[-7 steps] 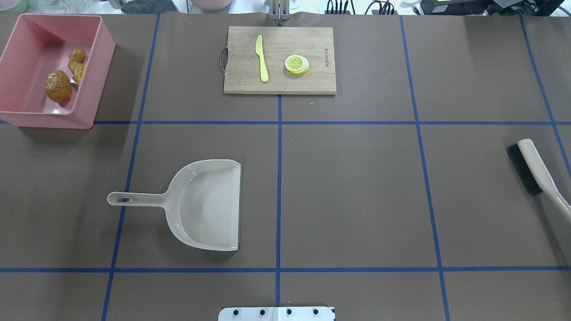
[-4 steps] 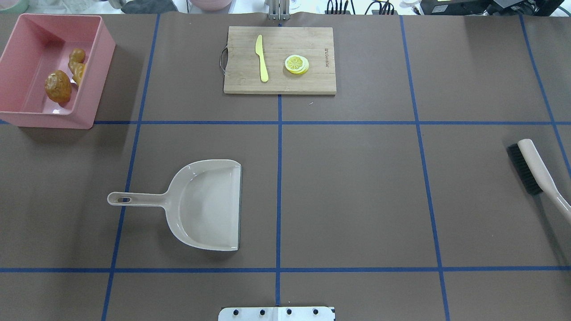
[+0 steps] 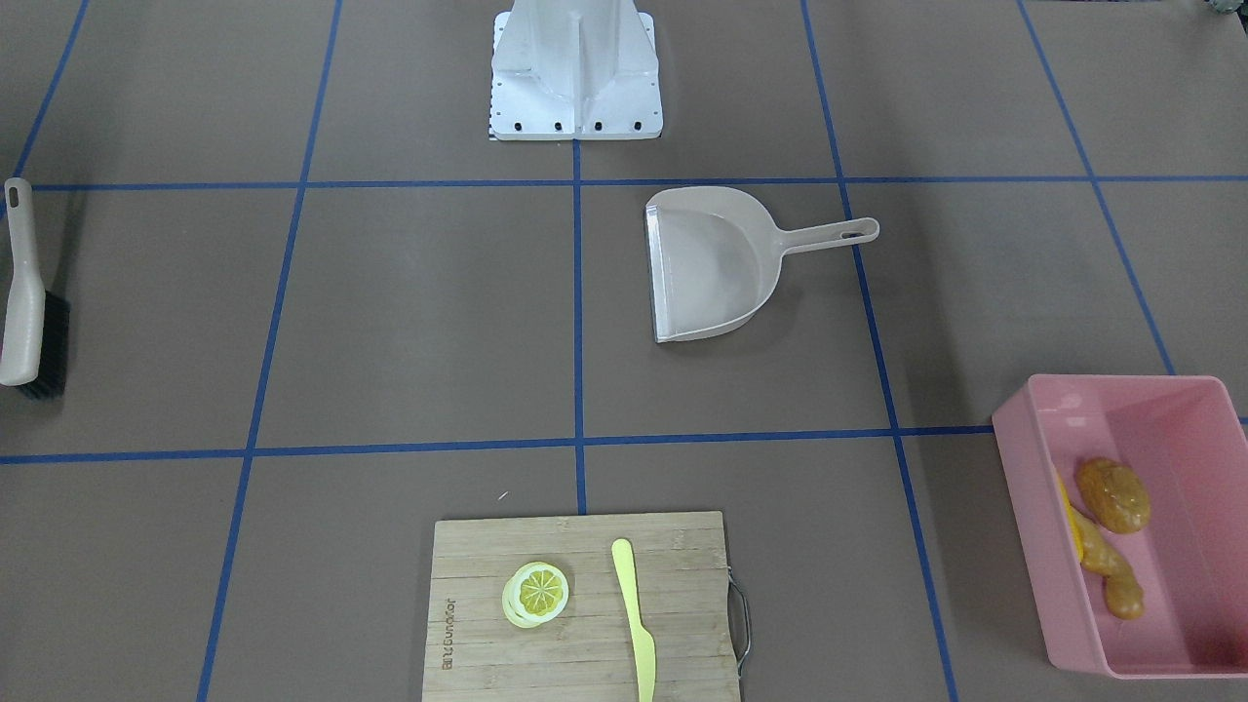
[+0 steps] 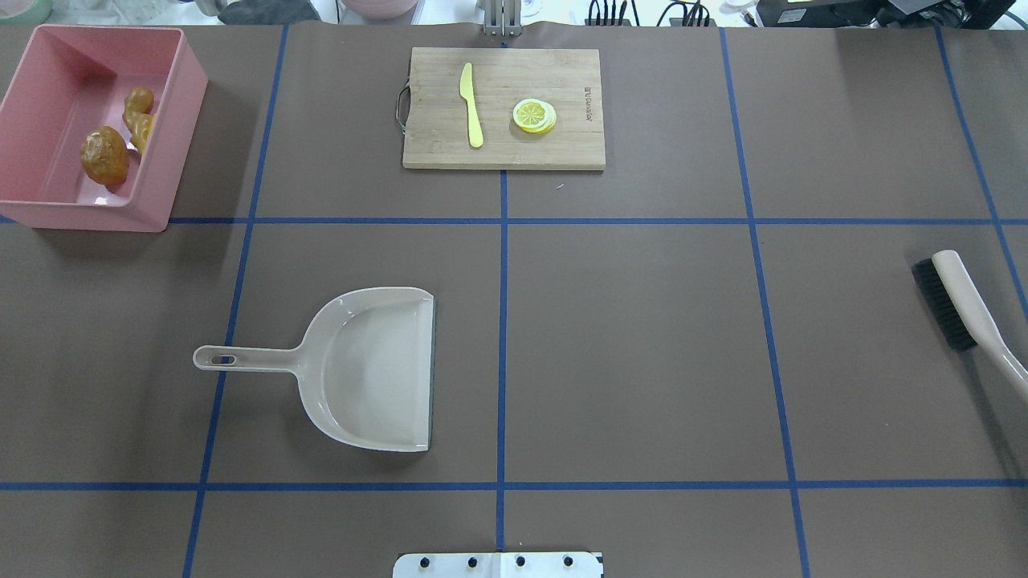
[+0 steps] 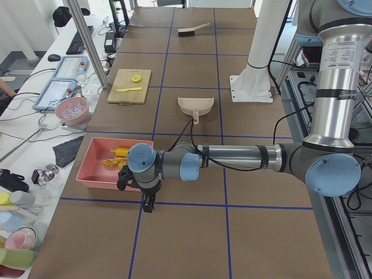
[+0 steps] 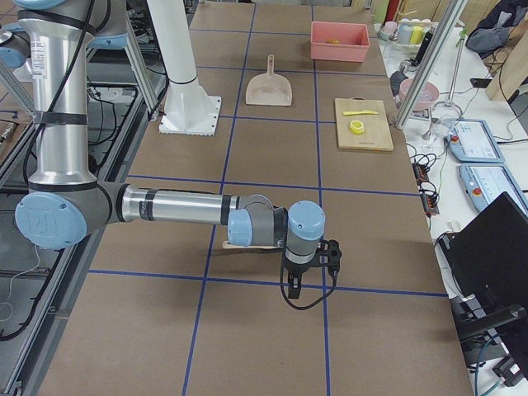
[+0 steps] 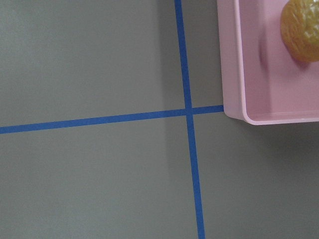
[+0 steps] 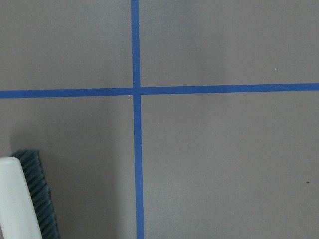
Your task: Sweep and dump trash into bin
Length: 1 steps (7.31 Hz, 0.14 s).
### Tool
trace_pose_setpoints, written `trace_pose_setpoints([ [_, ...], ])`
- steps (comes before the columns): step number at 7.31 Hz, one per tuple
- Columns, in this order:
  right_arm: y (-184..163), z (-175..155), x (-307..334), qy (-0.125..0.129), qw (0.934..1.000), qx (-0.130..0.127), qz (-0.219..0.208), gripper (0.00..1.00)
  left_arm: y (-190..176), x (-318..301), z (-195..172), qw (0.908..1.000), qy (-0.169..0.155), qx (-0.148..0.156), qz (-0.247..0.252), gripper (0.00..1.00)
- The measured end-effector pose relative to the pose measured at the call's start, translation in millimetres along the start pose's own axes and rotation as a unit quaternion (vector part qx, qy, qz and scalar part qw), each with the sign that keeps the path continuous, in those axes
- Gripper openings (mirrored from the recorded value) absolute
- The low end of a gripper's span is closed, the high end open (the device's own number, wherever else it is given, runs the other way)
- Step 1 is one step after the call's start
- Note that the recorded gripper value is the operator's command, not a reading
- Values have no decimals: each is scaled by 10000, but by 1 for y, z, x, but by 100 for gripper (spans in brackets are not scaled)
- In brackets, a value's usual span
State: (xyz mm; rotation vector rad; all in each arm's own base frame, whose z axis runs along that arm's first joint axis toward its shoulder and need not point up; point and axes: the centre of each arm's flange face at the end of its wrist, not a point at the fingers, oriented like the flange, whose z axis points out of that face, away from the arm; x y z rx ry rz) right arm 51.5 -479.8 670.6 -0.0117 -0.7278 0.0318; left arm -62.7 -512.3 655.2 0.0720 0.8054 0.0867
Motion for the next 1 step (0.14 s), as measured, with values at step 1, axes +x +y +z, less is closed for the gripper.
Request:
trace_pose_setpoints([
  [1, 0, 0, 0, -5, 10000, 1, -1, 100, 0, 1, -1, 10000, 1, 5, 3, 98],
])
